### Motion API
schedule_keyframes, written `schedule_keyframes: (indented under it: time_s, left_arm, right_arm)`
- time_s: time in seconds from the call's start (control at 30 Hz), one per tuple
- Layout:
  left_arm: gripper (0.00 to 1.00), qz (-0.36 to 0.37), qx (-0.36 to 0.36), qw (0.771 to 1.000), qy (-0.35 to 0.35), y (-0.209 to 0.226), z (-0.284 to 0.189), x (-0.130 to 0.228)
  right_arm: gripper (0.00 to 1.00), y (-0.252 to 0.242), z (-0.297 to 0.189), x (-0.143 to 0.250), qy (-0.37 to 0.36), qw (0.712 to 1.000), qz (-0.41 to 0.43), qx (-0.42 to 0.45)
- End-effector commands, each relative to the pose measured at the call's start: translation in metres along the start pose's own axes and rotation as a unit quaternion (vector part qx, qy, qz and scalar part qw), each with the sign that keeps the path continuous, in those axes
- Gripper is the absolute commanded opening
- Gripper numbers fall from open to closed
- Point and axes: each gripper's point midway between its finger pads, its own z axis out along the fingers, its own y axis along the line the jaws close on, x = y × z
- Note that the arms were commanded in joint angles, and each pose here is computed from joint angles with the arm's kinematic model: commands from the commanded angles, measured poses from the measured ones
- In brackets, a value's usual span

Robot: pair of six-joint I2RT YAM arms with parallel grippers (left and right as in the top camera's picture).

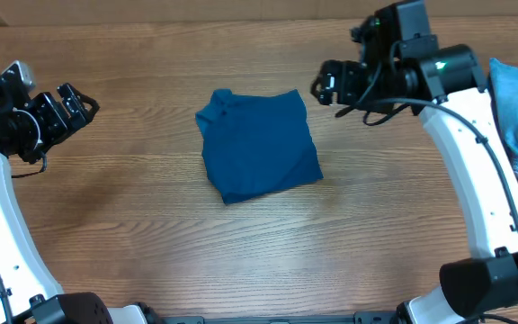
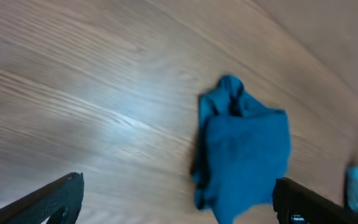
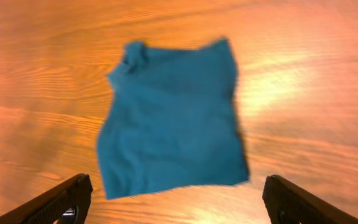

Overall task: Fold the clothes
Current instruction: 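Release the shirt and raise the right gripper up-right, then reach the left gripper to the folded teal shirt and grasp it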

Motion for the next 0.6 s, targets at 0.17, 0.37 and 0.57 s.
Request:
schedule_keyframes:
  time_s: [0.17,0.37,0.57]
  left_arm:
    - [1.0,0.034,0.04,0.998,0.041,-0.063,0.025,0.024]
    - [1.0,0.004,0.065,0.996,0.063,-0.092,0.032,0.038]
    - [1.0,0.097,0.009,0.992,0.075,-0.111,0.048,0.064]
  right_arm:
    - [0.93,-0.021,-0.007,-0.003,0.001,1.0,0.025,0.013]
    - [0.93,-0.022,-0.007,-0.002,0.003,1.0,0.026,0.014]
    - [0.98,-0.023,-0.006,0.001,0.009,0.999,0.028,0.016]
